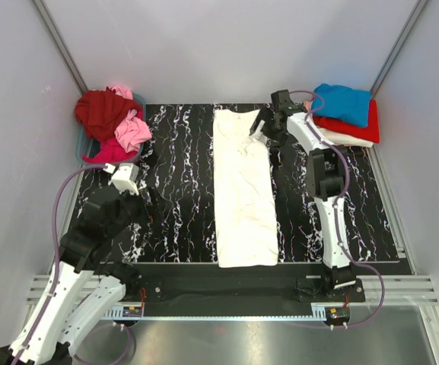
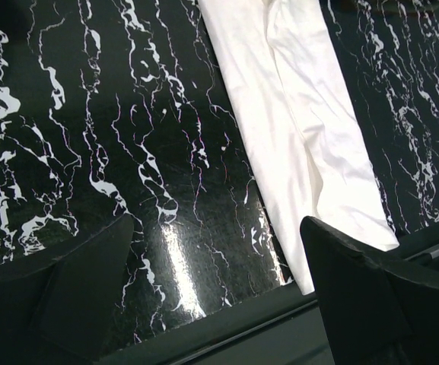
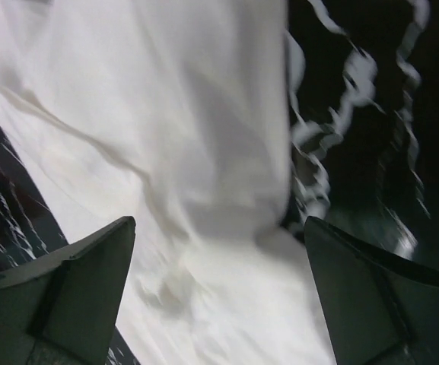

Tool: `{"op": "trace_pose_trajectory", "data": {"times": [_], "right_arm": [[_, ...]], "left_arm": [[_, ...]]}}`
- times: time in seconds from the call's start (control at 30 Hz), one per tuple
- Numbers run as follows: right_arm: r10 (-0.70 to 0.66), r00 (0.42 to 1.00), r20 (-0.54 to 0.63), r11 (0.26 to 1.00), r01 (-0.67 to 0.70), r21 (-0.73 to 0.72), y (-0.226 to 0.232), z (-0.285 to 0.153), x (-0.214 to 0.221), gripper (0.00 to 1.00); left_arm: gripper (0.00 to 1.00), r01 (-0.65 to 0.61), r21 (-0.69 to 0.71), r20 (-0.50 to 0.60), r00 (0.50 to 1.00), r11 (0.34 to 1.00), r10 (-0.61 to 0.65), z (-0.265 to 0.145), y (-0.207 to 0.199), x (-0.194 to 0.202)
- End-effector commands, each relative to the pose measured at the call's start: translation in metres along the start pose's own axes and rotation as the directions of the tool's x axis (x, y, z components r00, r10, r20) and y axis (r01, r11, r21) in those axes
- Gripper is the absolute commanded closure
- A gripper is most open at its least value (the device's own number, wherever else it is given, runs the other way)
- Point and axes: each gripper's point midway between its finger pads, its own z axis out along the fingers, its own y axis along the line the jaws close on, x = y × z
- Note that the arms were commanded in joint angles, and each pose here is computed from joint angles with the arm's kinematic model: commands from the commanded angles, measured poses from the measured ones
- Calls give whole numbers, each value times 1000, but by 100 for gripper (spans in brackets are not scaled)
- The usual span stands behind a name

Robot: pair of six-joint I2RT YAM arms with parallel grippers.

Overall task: Fold and stack the t-shirts
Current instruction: Fold the tshirt

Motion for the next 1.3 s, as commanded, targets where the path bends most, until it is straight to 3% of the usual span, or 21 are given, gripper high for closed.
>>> {"op": "trace_pose_trajectory", "data": {"times": [0.0,0.03,0.1,0.13,0.17,0.23,0.27,0.43,0.57,0.7,0.9,0.97,1.1,1.27], "right_arm": [[-77,989,125,992,63,113,-9,-89,-19,0],[-59,982,180,994,42,98,-2,-127,-25,0],[-3,993,115,990,-14,141,-35,-131,17,0],[22,983,180,996,-38,84,-25,-164,15,0],[45,992,117,990,-60,131,-52,-157,51,0],[61,991,121,994,-72,87,-54,-188,71,1],[58,997,47,993,-63,103,-68,-185,110,0],[0,1000,26,999,-1,46,-69,-231,198,0],[55,995,-86,998,-52,46,-109,-234,271,10],[67,991,-114,997,-62,54,-132,-248,299,29],[75,980,-186,995,-61,82,-153,-249,339,33],[70,979,-194,995,-56,80,-153,-248,344,41],[52,961,-270,993,-20,119,-154,-244,365,45],[31,964,-265,992,2,124,-148,-245,371,48]], "left_arm": [[1,0,27,-17,1000,1000,1,10,-7,-3],[1,15,9,-45,999,1000,-14,13,-6,1],[1,44,-57,-56,997,997,-48,16,2,2],[1,89,-68,-71,993,994,-94,19,1,7],[1,116,-69,-81,989,991,-122,21,0,10],[2,189,-49,-123,973,981,-194,30,-7,27],[2,211,-45,-165,962,976,-215,35,-8,46],[4,287,17,-247,929,958,-274,50,-37,89],[4,276,37,-304,919,960,-253,61,-65,116],[4,232,40,-356,912,972,-202,70,-93,139],[4,179,-24,-412,895,984,-172,86,-105,174],[5,174,-43,-414,893,984,-176,89,-101,180],[5,184,-65,-427,883,981,-194,93,-100,190],[6,195,-69,-428,880,978,-206,95,-101,197]]}}
